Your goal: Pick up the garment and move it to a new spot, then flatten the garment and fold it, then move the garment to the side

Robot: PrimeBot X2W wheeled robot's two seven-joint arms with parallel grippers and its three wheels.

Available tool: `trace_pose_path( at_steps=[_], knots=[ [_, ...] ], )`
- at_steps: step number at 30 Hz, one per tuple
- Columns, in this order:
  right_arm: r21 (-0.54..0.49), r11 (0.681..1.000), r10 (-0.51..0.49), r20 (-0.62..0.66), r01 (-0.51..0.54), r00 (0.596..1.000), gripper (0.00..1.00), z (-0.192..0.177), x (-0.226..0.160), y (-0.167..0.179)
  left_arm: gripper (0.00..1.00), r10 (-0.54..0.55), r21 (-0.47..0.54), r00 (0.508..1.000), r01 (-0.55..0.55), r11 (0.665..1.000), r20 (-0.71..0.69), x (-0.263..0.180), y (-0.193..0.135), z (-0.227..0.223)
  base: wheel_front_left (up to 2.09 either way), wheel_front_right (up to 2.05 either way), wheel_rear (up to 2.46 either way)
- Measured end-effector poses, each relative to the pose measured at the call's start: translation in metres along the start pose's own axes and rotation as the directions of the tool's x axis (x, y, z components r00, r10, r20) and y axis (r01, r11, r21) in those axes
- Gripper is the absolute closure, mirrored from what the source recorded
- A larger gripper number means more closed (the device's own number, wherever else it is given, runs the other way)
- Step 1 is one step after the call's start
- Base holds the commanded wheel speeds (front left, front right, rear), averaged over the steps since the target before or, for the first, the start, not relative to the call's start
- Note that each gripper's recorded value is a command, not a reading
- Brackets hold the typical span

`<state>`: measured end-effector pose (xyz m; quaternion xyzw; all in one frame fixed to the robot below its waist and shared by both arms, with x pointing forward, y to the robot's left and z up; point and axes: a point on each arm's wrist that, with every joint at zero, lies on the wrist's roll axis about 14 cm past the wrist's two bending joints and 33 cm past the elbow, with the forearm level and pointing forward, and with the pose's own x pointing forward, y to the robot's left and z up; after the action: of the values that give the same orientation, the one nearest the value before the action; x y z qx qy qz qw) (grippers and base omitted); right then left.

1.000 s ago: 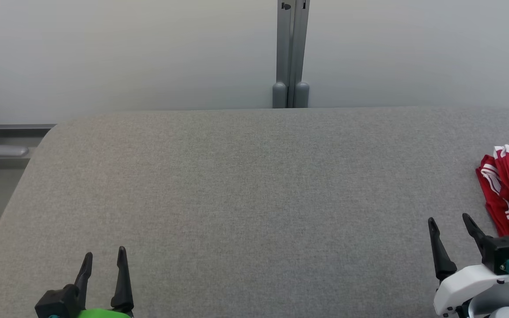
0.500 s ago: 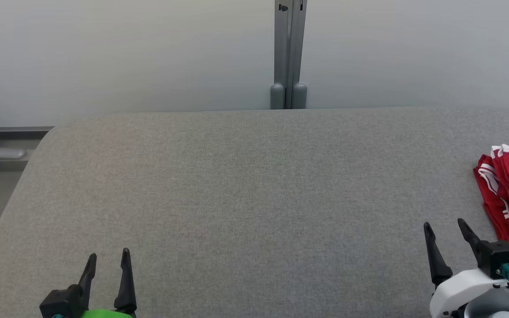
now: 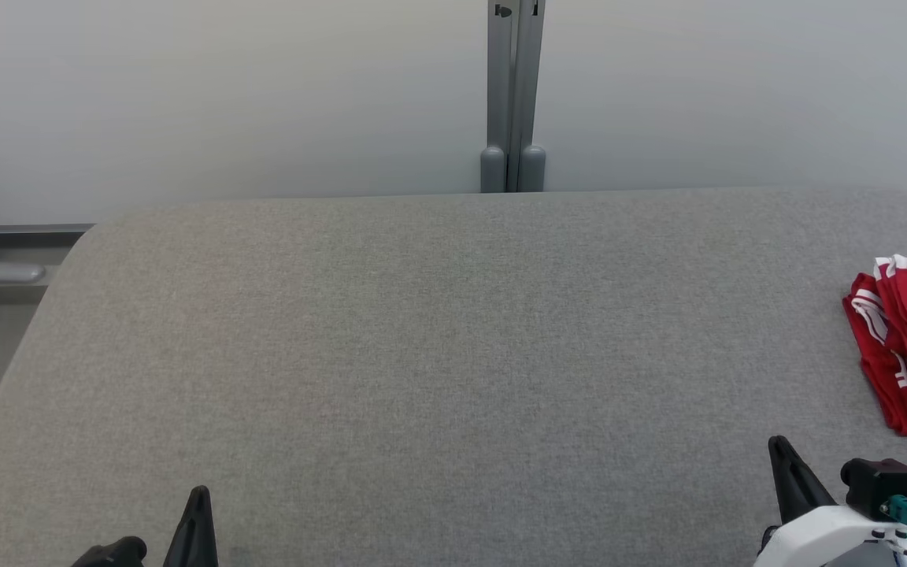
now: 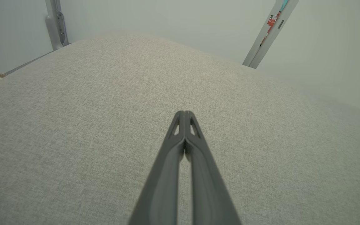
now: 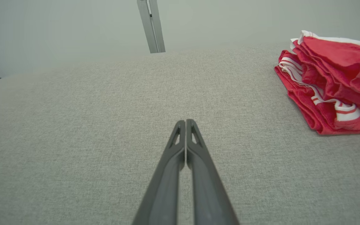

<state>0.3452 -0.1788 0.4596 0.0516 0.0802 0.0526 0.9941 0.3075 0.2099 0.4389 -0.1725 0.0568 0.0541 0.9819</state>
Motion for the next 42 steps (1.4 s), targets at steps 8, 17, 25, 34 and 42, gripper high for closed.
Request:
trace_pose_path(
  at_steps=[8,17,25,34,42],
  knots=[
    [0.16,0.987,-0.019,0.009,0.018,1.0,1.0,0.003,0.002,-0.002,1.0,0.021,-0.132,1.0,-0.022,0.991,-0.004,0.004,0.002,0.003,0.0,0.0,0.0],
    [0.32,0.947,-0.035,0.021,0.027,0.999,1.0,0.008,0.006,-0.005,1.0,0.029,-0.266,1.0,-0.028,0.964,0.001,0.012,0.001,0.011,0.0,0.0,0.0],
    [0.442,0.897,-0.046,0.035,0.026,0.998,1.0,0.014,0.01,-0.006,1.0,0.034,-0.373,0.999,-0.03,0.927,0.003,0.018,0.0,0.016,0.0,0.0,0.0],
    [0.564,0.825,-0.055,0.047,0.019,0.997,1.0,0.019,0.014,-0.007,1.0,0.028,-0.479,1.0,-0.02,0.877,0.008,0.025,-0.003,0.023,0.0,0.0,0.0],
    [0.652,0.758,-0.062,0.059,0.009,0.996,1.0,0.024,0.017,-0.008,1.0,0.019,-0.555,1.0,-0.012,0.831,0.008,0.03,-0.006,0.027,0.0,0.0,0.0]
  ],
)
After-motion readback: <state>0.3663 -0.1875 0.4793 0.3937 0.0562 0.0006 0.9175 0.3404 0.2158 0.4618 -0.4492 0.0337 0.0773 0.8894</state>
